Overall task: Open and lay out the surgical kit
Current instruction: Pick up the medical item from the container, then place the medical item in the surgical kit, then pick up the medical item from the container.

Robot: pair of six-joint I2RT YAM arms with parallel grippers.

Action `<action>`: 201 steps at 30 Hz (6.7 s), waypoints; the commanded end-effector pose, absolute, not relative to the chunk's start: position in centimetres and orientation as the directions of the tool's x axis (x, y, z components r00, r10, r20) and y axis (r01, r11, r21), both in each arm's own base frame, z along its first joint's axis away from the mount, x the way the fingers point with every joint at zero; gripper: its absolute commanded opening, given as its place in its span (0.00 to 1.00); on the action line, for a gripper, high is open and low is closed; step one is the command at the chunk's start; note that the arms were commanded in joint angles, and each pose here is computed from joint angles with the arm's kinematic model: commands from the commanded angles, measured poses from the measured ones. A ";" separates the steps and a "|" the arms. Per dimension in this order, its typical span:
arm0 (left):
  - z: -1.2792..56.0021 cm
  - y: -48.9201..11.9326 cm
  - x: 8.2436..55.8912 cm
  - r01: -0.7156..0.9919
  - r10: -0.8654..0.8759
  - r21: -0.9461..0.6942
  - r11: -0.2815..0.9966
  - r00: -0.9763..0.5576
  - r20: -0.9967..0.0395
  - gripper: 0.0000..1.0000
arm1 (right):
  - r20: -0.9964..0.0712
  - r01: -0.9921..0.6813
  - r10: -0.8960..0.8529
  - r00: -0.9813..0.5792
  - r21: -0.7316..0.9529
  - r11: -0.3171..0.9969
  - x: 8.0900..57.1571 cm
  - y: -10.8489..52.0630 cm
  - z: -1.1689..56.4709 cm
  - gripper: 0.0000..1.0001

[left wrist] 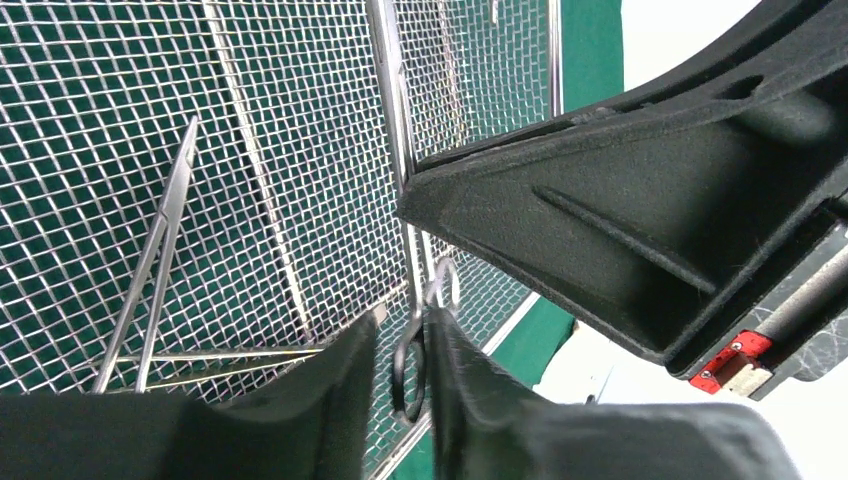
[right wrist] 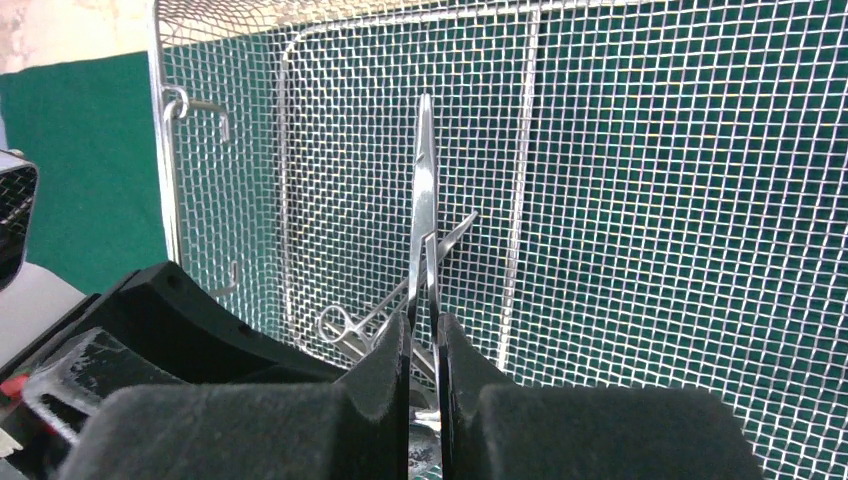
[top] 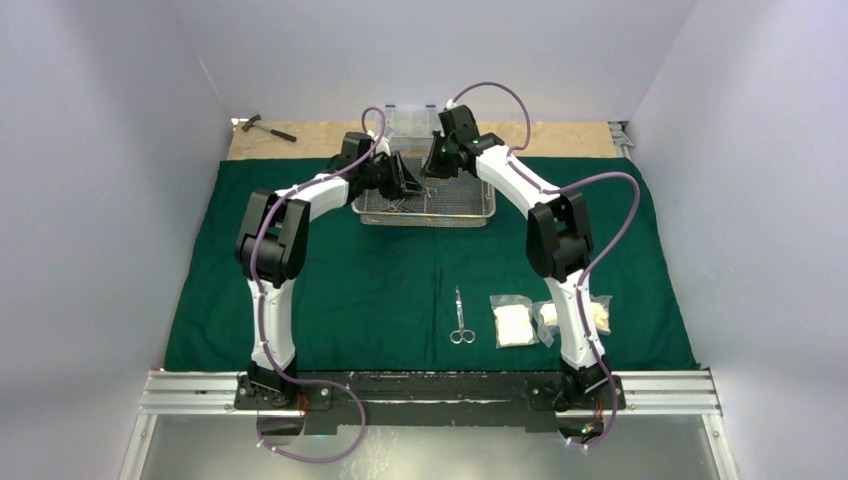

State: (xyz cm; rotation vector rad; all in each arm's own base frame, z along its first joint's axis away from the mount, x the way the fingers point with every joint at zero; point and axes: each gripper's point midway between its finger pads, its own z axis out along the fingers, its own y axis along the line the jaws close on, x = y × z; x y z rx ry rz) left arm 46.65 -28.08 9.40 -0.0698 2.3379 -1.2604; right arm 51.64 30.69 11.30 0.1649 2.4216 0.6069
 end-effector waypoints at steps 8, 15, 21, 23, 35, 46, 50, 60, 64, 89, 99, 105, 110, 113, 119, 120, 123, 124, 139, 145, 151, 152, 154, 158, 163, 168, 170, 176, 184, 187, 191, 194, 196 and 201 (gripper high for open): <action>12.8 -29.1 46.9 0.291 -0.246 -0.808 0.513 -0.852 -0.463 0.00 | -0.585 -0.043 0.310 -0.750 0.511 0.859 51.7 30.6 16.0 0.28; 13.3 -29.1 46.3 0.306 -0.242 -0.806 0.506 -0.847 -0.473 0.00 | -0.588 -0.033 0.300 -0.751 0.488 0.872 51.9 30.2 15.5 0.35; 14.0 -29.2 46.2 0.312 -0.249 -0.813 0.492 -0.844 -0.475 0.00 | -0.577 -0.043 0.294 -0.762 0.498 0.866 51.5 30.5 15.3 0.33; 14.4 -29.2 46.1 0.318 -0.249 -0.813 0.488 -0.842 -0.479 0.00 | -0.573 -0.046 0.292 -0.766 0.502 0.864 51.5 30.7 15.3 0.33; 15.2 -29.2 45.7 0.326 -0.253 -0.817 0.475 -0.839 -0.482 0.00 | -0.567 -0.062 0.284 -0.773 0.514 0.856 51.2 31.3 15.3 0.11; 17.0 -26.5 45.0 0.315 -0.221 -0.704 0.636 -0.800 -0.558 0.62 | -0.636 -0.051 0.285 -0.717 0.456 0.889 49.9 29.5 19.4 0.00; 18.6 -24.4 43.2 0.319 -0.182 -0.624 0.714 -0.775 -0.605 0.70 | -0.631 -0.041 0.247 -0.736 0.406 0.913 47.0 28.1 19.7 0.00; 20.6 -18.1 38.1 0.194 -0.208 -0.462 0.865 -0.700 -0.683 0.71 | -0.498 -0.024 0.072 -0.864 0.183 0.983 32.7 28.0 14.9 0.00; 20.2 -16.4 36.5 0.138 -0.226 -0.431 0.892 -0.691 -0.687 0.71 | -0.434 -0.022 0.016 -0.901 0.083 0.996 27.8 27.9 12.2 0.00; 17.0 -14.6 33.4 0.071 -0.185 -0.368 0.927 -0.769 -0.613 0.70 | -0.166 -0.105 -0.089 -0.982 0.093 0.990 18.1 30.9 3.5 0.00; 16.3 -14.4 33.3 0.081 -0.161 -0.348 0.934 -0.775 -0.612 0.70 | -0.217 -0.033 -0.016 -0.976 0.078 0.996 19.4 31.2 2.9 0.00; 16.4 -14.3 33.6 0.090 -0.147 -0.332 0.939 -0.768 -0.624 0.70 | -0.286 0.017 0.038 -0.958 0.076 0.997 20.6 30.9 4.1 0.00; 16.1 -14.4 33.8 0.091 -0.145 -0.332 0.939 -0.770 -0.621 0.70 | -0.253 0.011 0.028 -0.967 0.066 0.998 20.1 30.9 3.1 0.00; 15.9 -14.3 33.8 0.088 -0.143 -0.329 0.940 -0.774 -0.617 0.70 | -0.222 -0.006 0.009 -0.975 0.068 0.998 19.6 31.1 2.3 0.02; 15.9 -13.9 33.6 0.078 -0.142 -0.313 0.946 -0.770 -0.622 0.70 | -0.206 -0.045 -0.025 -0.978 0.093 0.995 19.3 31.6 2.3 0.30; 16.0 -13.8 33.6 0.077 -0.142 -0.310 0.948 -0.768 -0.625 0.70 | -0.210 -0.047 -0.026 -0.977 0.098 0.994 19.3 31.7 2.5 0.33; 16.3 -13.6 33.6 0.073 -0.143 -0.303 0.950 -0.762 -0.632 0.70 | -0.225 -0.049 -0.027 -0.974 0.096 0.994 19.6 31.6 3.3 0.39; 16.4 -13.5 33.7 0.069 -0.145 -0.302 0.951 -0.760 -0.633 0.70 | -0.229 -0.049 -0.026 -0.973 0.098 0.994 19.6 31.5 3.6 0.40; 21.9 -13.9 36.1 0.106 -0.177 -0.319 0.942 -0.651 -0.739 0.71 | -0.617 -0.101 0.113 -0.779 0.301 0.948 29.2 32.0 18.7 0.55; 22.7 -16.5 39.3 0.173 -0.195 -0.383 0.908 -0.633 -0.749 0.71 | -0.743 -0.126 0.111 -0.660 0.254 0.959 37.9 29.7 22.8 0.84; 21.8 -19.1 43.1 0.187 -0.225 -0.446 0.875 -0.659 -0.718 0.70 | -0.738 -0.157 0.023 -0.675 0.174 0.972 43.3 29.5 21.5 0.78; 21.4 -19.6 43.7 0.195 -0.221 -0.455 0.869 -0.670 -0.709 0.70 | -0.722 -0.148 0.027 -0.692 0.179 0.973 43.9 29.4 20.8 0.74; 20.2 -20.4 45.1 0.198 -0.206 -0.450 0.871 -0.684 -0.699 0.68 | -0.689 -0.137 0.045 -0.723 0.208 0.969 44.6 28.9 19.5 0.66; 17.7 -22.1 47.9 0.231 -0.151 -0.408 0.883 -0.683 -0.714 0.61 | -0.678 -0.131 0.076 -0.731 0.249 0.960 45.0 27.8 19.0 0.51; 12.6 -23.9 50.2 0.290 0.003 -0.272 0.918 -0.688 -0.726 0.52 | -0.698 -0.157 0.087 -0.711 0.278 0.948 44.5 26.9 19.4 0.39; 8.7 -23.3 51.8 0.310 0.158 -0.079 0.947 -0.667 -0.728 0.51 | -0.686 -0.124 0.122 -0.718 0.299 0.946 44.0 25.5 19.4 0.37; 7.8 -23.1 52.0 0.323 0.200 -0.035 0.946 -0.665 -0.720 0.46 | -0.684 -0.101 0.145 -0.715 0.306 0.947 44.2 24.5 19.5 0.37; 5.6 -22.3 52.1 0.343 0.302 0.083 0.936 -0.659 -0.689 0.41 | -0.665 -0.048 0.192 -0.722 0.325 0.944 44.9 22.6 19.3 0.35; 3.9 -22.0 51.2 0.387 0.361 0.108 0.916 -0.676 -0.642 0.34 | -0.658 -0.037 0.218 -0.721 0.350 0.936 45.9 22.7 19.6 0.33; 3.5 -22.1 50.7 0.401 0.370 0.100 0.911 -0.683 -0.630 0.32 | -0.648 -0.036 0.222 -0.729 0.360 0.932 46.2 23.1 19.4 0.32; 3.2 -22.0 50.6 0.394 0.368 0.101 0.913 -0.693 -0.621 0.21 | -0.638 -0.035 0.224 -0.737 0.366 0.930 46.6 23.4 19.1 0.30; 2.9 -22.0 50.5 0.388 0.360 0.092 0.917 -0.707 -0.609 0.12 | -0.638 -0.032 0.222 -0.738 0.362 0.932 46.7 23.4 19.2 0.29; 2.9 -22.0 50.5 0.382 0.354 0.088 0.920 -0.713 -0.606 0.06 | -0.637 -0.031 0.222 -0.738 0.361 0.932 46.7 23.4 19.3 0.29; 5.3 -22.0 51.4 0.352 0.329 0.097 0.931 -0.691 -0.644 0.00 | -0.634 -0.034 0.220 -0.741 0.363 0.931 46.4 23.3 19.4 0.28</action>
